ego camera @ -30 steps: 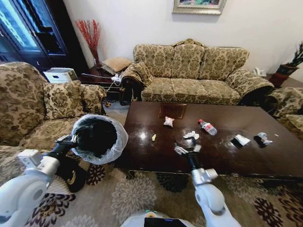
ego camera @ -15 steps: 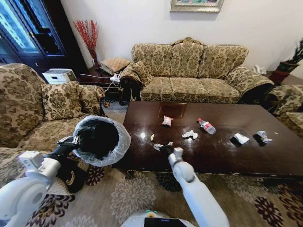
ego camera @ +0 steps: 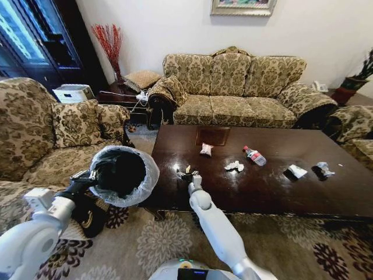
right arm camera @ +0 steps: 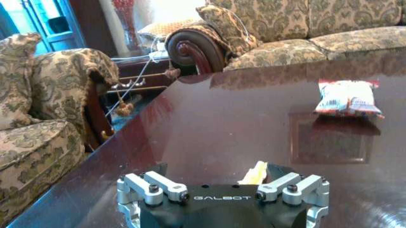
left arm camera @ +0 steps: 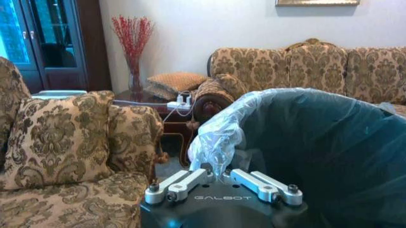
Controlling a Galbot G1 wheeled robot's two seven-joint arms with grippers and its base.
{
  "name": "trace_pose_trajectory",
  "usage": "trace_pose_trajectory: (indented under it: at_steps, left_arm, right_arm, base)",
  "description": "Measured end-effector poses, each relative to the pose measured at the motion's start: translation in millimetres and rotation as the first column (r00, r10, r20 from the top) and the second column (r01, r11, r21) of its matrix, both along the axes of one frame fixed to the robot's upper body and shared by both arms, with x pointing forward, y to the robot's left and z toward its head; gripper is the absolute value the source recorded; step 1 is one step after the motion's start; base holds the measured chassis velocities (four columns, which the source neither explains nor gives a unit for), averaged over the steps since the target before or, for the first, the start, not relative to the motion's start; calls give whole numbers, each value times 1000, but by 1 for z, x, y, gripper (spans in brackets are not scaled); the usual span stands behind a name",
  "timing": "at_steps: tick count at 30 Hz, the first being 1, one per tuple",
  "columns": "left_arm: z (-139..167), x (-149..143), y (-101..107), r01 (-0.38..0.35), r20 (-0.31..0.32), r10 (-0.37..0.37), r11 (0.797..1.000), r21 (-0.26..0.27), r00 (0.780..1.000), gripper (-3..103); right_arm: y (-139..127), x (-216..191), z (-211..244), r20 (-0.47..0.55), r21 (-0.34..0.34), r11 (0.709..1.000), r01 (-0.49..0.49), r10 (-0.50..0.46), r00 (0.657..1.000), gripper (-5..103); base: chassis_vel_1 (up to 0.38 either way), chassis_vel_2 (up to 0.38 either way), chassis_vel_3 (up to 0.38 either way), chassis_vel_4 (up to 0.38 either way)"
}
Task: Move to the front of the table and place the trash on the table into the trash bin.
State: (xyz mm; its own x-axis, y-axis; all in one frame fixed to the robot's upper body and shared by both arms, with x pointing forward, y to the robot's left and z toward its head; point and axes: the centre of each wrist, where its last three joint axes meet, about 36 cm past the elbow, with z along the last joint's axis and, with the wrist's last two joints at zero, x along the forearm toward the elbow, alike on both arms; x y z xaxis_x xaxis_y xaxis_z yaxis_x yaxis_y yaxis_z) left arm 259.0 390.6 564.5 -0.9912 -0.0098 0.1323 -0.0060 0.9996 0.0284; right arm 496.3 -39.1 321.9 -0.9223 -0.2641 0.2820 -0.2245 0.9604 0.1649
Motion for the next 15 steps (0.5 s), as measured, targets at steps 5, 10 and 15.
trace_pose_trajectory:
  at_steps: [5, 10, 15]
  left_arm:
    - [1, 1, 0, 3, 3, -3, 1000, 2, 1000, 1]
    - [1, 0, -1, -1, 1, 1, 1000, -3, 1000, 1]
    - [2, -2, -4, 2, 12, -2, 1000, -6, 1000, 1]
  right_arm:
    - [3, 6, -6, 0, -2, 1000, 15, -15, 1000, 100]
    - [1, 11, -13, -9, -18, 1000, 25, -25, 1000, 94]
    - [0, 9, -20, -31, -36, 999, 26, -28, 999, 78]
  base:
    - [0, 0, 0, 0]
    - [0, 0, 0, 0]
    - [0, 0, 0, 0]
